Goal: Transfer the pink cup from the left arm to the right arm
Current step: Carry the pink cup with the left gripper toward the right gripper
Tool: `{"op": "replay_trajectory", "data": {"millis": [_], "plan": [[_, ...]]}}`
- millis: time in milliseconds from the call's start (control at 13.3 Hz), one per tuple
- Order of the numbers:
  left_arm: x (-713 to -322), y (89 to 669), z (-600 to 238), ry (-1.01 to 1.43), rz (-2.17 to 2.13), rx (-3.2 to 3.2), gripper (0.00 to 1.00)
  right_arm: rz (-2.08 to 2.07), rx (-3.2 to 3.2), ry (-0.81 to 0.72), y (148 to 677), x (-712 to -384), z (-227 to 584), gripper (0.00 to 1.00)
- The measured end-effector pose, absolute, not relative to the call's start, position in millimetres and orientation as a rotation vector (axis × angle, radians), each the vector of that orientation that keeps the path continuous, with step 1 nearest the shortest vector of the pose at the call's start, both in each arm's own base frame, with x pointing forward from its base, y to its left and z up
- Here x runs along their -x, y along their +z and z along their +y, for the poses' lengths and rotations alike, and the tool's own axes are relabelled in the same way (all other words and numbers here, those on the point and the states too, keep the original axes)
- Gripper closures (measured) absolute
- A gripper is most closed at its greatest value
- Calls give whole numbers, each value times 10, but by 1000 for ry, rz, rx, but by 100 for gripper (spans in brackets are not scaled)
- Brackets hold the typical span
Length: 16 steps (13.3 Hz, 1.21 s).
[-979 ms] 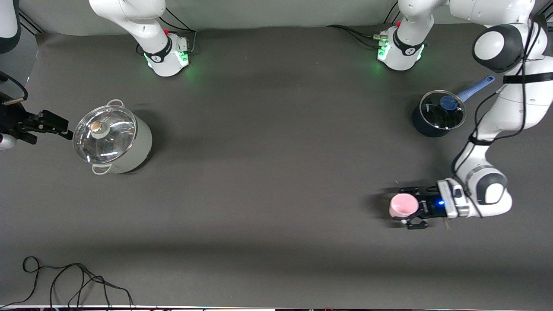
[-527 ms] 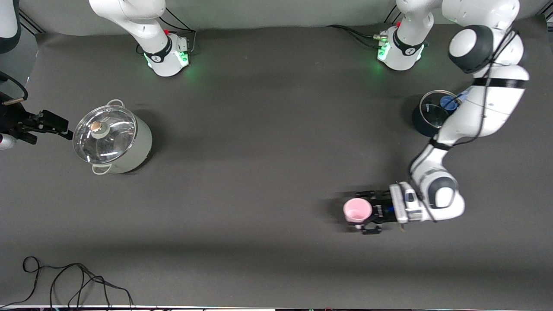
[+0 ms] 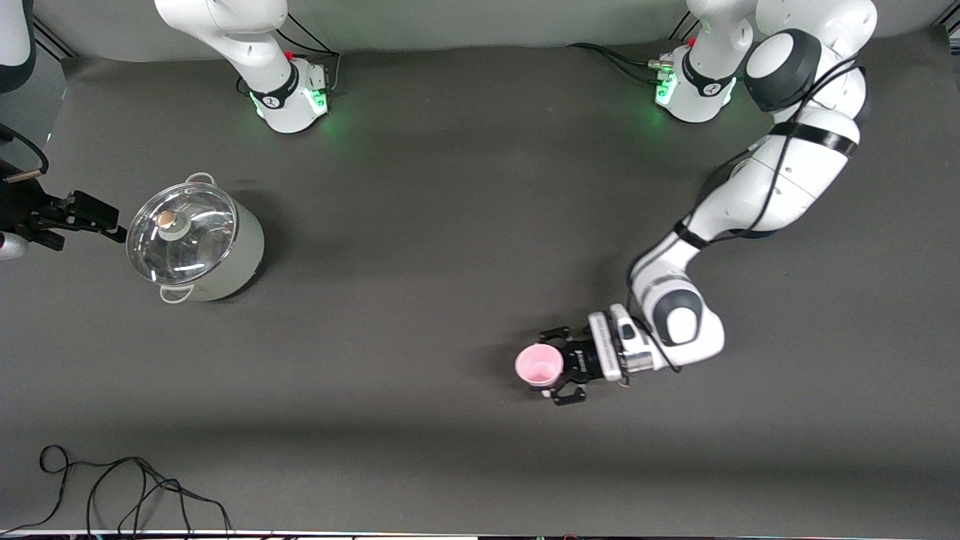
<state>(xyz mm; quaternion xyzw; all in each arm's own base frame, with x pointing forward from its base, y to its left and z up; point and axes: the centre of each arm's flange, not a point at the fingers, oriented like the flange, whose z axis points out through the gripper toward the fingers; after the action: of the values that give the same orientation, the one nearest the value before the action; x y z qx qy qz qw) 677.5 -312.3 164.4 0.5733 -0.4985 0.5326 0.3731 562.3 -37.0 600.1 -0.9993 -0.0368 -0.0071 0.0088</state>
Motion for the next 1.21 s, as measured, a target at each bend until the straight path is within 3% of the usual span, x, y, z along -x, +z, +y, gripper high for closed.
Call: {"op": "replay_trajectory", "data": {"millis": [301, 904, 1205], "plan": [[-6552, 2229, -3756, 1380, -1207, -1569, 35, -50, 3123, -25, 6013, -5621, -368, 0], [-5611, 3580, -5372, 1358, -1060, -1810, 35, 921, 2988, 36, 6106, -5507, -226, 0], [-5146, 3719, -5877, 1353, -1038, -1858, 35, 1091, 2929, 25, 6150, -5495, -245, 0]]}}
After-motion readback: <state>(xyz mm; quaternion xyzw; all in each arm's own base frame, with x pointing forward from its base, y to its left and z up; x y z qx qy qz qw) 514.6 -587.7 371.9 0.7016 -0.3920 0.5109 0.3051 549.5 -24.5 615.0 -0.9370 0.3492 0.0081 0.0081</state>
